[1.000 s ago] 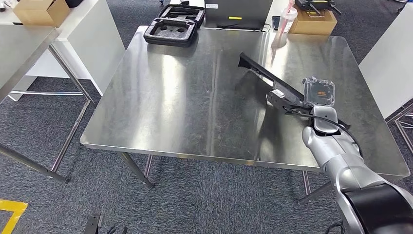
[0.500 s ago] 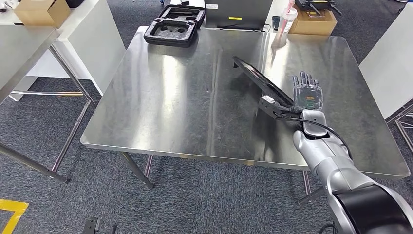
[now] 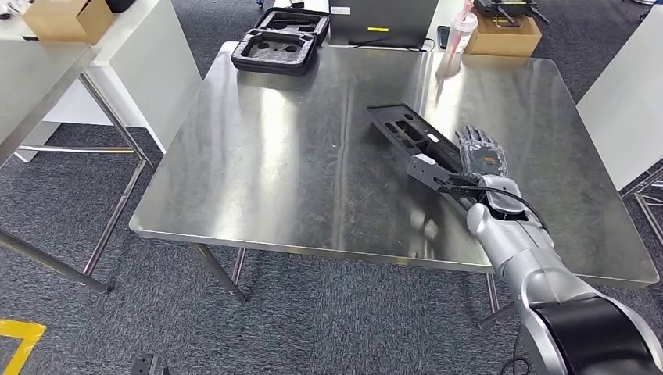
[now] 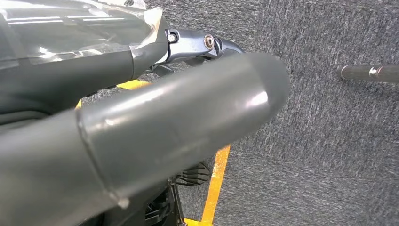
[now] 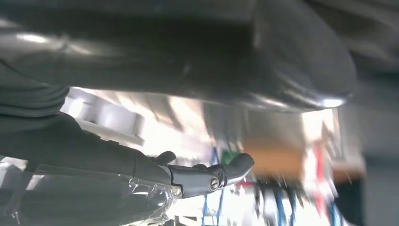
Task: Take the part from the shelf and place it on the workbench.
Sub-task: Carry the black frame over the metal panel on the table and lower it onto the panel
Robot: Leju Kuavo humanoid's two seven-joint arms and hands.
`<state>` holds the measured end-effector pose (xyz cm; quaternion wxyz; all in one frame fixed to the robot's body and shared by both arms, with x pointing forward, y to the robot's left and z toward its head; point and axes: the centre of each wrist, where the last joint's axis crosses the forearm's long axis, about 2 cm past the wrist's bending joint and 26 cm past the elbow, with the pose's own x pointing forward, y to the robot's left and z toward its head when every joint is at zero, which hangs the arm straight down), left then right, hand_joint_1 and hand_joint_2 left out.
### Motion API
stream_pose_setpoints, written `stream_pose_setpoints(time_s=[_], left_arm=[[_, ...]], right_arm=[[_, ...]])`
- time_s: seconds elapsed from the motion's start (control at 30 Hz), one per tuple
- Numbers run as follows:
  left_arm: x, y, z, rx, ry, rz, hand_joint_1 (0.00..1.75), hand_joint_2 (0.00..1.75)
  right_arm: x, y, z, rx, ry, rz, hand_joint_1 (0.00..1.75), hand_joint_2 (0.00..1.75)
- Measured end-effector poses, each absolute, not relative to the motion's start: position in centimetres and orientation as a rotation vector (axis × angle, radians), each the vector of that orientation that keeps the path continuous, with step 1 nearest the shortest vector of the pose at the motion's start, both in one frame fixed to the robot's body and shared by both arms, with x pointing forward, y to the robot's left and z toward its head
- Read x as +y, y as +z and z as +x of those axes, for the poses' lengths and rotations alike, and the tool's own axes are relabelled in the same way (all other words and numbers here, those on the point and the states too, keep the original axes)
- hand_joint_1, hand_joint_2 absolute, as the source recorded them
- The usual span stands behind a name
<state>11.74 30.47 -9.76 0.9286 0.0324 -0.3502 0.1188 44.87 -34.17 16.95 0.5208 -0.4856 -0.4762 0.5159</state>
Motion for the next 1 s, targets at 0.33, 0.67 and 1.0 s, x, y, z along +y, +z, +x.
stream_pose_setpoints(time_s=[0.33,0.67,1.0], left_arm=[[30.5,-9.9,11.0,-0.728,0.272,0.076,0.0,0.0],[30.8,-10.4,8.9,-0.679,0.326,0.164,0.0,0.0],[30.5,-10.6,7.9,-0.594,0.422,0.167,0.0,0.0]], right_arm=[[-32.9,17.7,43.6,-1.608,0.921,-1.14,0.0,0.0],[-27.5,15.3,32.2,-2.2,0.304,-0.583,0.0,0.0],[-24.5,13.4,24.9,-2.223,0.147,-0.134,0.0,0.0]])
